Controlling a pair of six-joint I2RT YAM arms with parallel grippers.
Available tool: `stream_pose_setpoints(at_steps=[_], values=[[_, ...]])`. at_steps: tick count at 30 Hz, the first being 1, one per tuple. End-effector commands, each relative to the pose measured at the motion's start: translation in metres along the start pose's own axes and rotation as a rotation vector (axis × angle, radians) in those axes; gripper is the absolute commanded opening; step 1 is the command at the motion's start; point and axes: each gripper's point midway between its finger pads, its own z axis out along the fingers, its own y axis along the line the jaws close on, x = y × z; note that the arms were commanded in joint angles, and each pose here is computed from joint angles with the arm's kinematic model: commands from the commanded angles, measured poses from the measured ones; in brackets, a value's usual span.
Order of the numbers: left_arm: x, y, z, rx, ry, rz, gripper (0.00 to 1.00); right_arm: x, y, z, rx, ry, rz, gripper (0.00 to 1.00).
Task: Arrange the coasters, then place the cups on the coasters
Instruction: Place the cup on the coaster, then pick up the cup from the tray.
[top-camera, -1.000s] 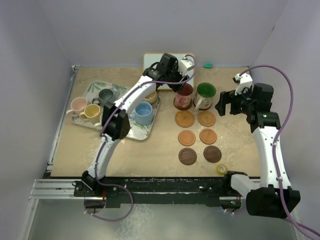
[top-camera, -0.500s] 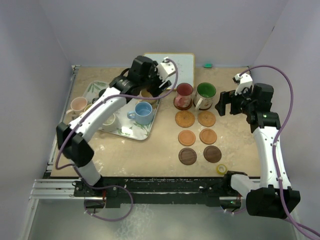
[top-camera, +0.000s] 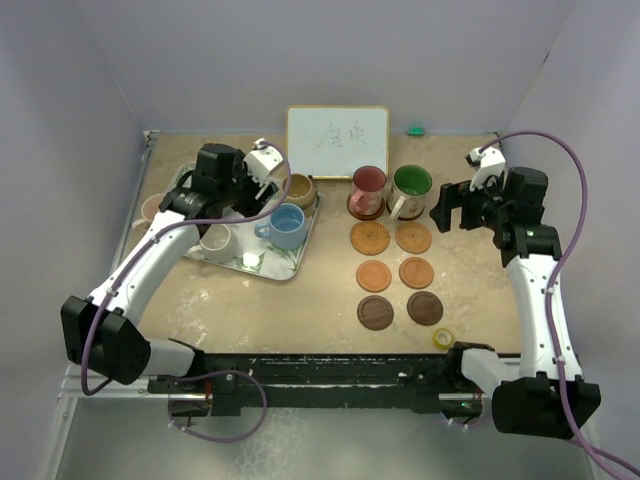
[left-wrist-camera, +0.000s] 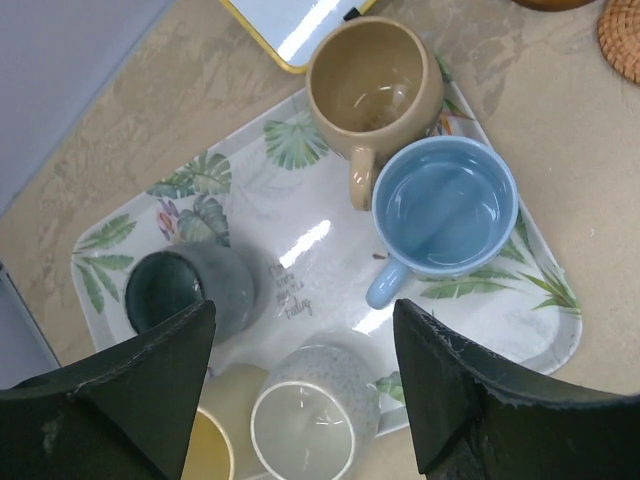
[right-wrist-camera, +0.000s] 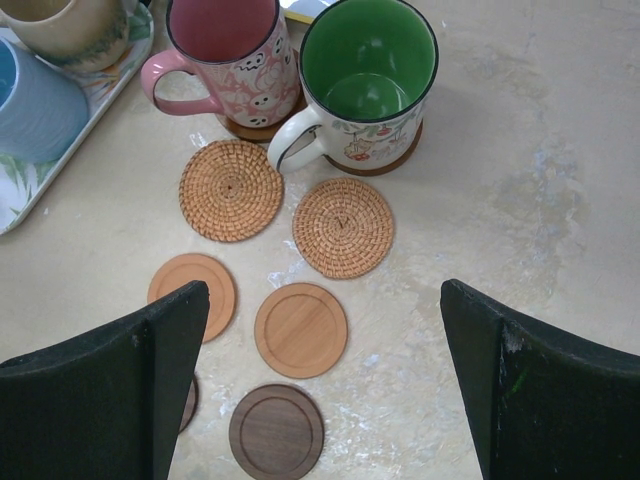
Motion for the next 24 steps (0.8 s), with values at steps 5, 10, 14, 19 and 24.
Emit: stream_pose_setpoints(at_steps=[5,10,14,19,24], values=[[-0.002,-0.009,0.032,0.074,-0.048,-0.029,0.72,-0.021,0.005,-0.011,-0.012,-0.095,-0.047,1.00],[-0.001,-0.020,0.059,0.161,-0.033,-0.024,0.73,-0.021,0.005,-0.012,-0.013,-0.101,-0.052,1.00],[0.005,-0.027,0.078,0.214,-0.004,-0.021,0.73,-0.020,0.005,-0.010,-0.014,-0.096,-0.051,1.00],[0.014,-0.032,0.096,0.255,0.031,-0.022,0.69,-0.018,0.004,-0.007,-0.016,-0.085,-0.048,1.00],[0.022,-0.036,0.113,0.274,0.063,-0.041,0.59,-0.017,0.003,-0.006,-0.013,-0.081,-0.047,1.00]])
